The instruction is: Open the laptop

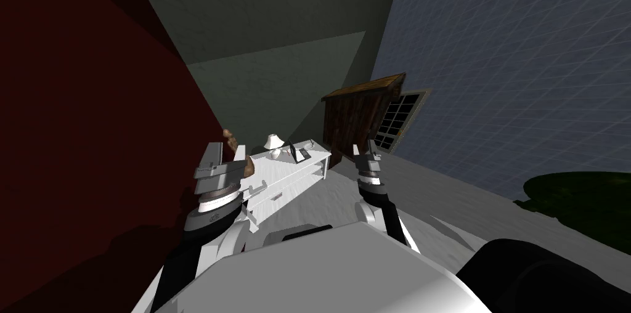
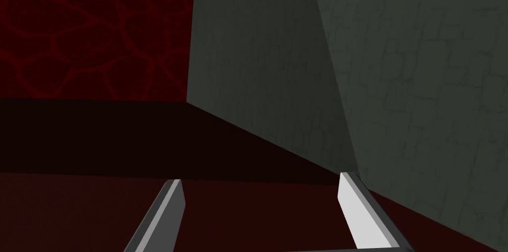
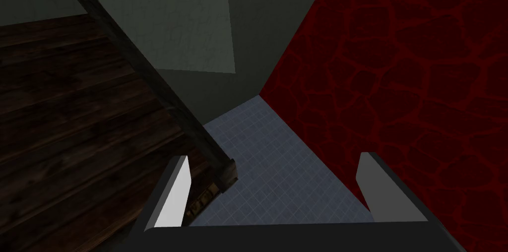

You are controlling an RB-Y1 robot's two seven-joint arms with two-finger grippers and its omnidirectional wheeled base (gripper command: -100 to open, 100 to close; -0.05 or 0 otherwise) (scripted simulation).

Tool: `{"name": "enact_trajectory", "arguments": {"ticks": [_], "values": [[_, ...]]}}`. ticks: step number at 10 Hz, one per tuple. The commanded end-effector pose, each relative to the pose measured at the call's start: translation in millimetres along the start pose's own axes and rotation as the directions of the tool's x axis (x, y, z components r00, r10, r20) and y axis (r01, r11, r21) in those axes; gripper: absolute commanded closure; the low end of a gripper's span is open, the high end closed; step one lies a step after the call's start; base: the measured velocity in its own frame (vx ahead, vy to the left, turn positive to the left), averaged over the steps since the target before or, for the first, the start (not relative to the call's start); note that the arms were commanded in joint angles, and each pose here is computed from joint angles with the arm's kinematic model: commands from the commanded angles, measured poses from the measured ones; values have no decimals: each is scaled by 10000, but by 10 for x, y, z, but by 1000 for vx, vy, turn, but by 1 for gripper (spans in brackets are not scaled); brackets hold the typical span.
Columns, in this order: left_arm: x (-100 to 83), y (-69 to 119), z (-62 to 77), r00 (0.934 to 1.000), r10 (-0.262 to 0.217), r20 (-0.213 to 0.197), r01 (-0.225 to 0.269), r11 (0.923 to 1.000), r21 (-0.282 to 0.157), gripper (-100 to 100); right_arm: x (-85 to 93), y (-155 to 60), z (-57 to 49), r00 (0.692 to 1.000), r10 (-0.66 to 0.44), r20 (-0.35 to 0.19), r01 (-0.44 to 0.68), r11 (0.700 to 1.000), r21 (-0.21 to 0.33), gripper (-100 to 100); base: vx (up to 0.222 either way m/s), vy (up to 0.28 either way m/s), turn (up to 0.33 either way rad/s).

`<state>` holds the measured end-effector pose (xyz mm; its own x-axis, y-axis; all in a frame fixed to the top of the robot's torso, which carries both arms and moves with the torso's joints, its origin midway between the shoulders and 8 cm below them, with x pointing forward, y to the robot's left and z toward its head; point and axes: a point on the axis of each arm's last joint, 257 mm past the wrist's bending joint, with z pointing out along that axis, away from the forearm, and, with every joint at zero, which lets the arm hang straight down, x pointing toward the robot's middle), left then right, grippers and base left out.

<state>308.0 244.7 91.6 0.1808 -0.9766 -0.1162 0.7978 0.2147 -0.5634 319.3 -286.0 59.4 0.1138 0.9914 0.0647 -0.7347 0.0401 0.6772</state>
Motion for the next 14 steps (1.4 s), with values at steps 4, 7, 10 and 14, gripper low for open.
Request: {"name": "enact_trajectory", "arguments": {"ticks": [4,7,10,14], "values": [[0,-1,0,10000,0,0,0,10000,2,0,0,1,0,10000,0,0,0,10000,-2,0,0,0,0],[0,-1,1,10000,0,0,0,10000,3,0,0,1,0,10000,0,-1,0,10000,-4,0,0,0,0],[41,40,-2,9995,112,-303,-115,9999,-101,-100,0,2,1,10000,0,-1,0,10000,-4,0,7,-4,4],[119,342,-6,9911,696,-1134,-798,9929,-883,-100,0,-1,-1,10000,0,2,0,10000,4,0,82,-63,30]]}}
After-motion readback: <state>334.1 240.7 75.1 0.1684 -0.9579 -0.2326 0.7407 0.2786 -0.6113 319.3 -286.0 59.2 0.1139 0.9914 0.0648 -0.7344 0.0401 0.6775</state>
